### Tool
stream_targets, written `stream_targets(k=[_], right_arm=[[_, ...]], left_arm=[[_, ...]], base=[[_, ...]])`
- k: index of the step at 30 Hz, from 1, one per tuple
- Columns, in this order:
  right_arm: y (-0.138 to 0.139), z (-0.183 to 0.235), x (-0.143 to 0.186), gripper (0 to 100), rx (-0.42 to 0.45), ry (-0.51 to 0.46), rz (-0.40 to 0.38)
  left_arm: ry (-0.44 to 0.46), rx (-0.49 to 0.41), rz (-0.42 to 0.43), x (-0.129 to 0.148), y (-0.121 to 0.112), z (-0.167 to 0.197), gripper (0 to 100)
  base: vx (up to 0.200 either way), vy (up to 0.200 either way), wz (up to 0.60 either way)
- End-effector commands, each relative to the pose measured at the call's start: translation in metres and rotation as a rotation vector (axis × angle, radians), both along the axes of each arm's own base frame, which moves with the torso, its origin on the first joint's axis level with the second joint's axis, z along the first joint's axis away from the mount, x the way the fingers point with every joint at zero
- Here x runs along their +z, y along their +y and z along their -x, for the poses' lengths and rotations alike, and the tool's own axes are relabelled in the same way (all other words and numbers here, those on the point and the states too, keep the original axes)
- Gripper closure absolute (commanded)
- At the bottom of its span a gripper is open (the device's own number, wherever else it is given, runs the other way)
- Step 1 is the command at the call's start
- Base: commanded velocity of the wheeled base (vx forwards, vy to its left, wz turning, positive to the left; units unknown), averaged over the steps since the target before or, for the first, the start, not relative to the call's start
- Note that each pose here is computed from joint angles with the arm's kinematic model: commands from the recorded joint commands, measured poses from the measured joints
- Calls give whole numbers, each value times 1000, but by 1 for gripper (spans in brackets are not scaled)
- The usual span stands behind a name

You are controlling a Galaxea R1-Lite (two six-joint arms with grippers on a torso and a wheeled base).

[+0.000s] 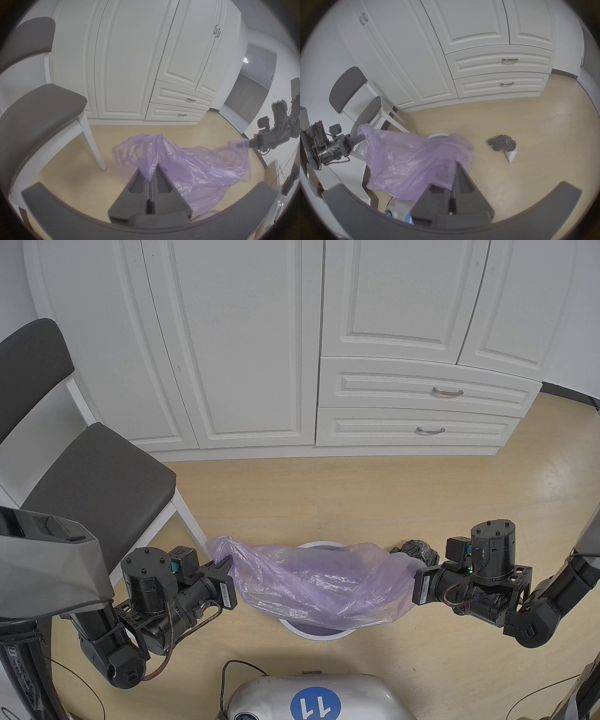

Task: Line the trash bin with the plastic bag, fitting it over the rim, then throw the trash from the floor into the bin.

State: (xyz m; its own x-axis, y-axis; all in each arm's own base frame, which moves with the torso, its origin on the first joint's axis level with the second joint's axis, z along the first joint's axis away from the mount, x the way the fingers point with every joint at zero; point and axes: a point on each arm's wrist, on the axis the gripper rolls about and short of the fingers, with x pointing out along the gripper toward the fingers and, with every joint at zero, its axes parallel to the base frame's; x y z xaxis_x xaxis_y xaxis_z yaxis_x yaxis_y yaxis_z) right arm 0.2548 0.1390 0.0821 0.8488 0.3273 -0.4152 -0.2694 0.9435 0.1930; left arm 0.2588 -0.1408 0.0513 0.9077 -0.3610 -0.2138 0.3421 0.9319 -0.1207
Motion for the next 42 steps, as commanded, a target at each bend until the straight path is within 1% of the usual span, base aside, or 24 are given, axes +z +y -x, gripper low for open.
stream_targets(k=[1, 5, 12, 18, 23, 24, 27, 36, 42], right_arm=[[-5, 0, 2, 100, -6, -11, 18], [-9, 0, 0, 100, -4, -11, 44], [-14, 3, 0, 100, -1, -15, 71], [-22, 6, 5, 100, 1, -39, 109], [-25, 8, 4, 100, 7, -40, 140], [-27, 10, 3, 100, 11, -39, 156], [-27, 11, 1, 100, 22, -40, 181], [-30, 16, -2, 100, 42, -43, 243], [-31, 18, 5, 100, 40, -67, 240]], left_arm=[[-10, 21, 6, 6, 8, 1, 100], [-15, 36, 9, 8, 16, 0, 100], [-8, 26, 4, 7, 17, 0, 100], [-7, 26, -39, 5, 21, 2, 100], [-2, 25, -73, 2, 24, 5, 100], [0, 24, -92, 1, 26, 6, 100], [1, 20, -110, 0, 26, 8, 100], [0, 16, -117, 1, 27, 9, 100], [3, 13, -121, 1, 27, 12, 100]], base=[[0, 0, 0], [0, 0, 0], [0, 0, 0], [0, 0, 0], [0, 0, 0], [0, 0, 0], [0, 0, 0], [0, 0, 0], [0, 0, 0]])
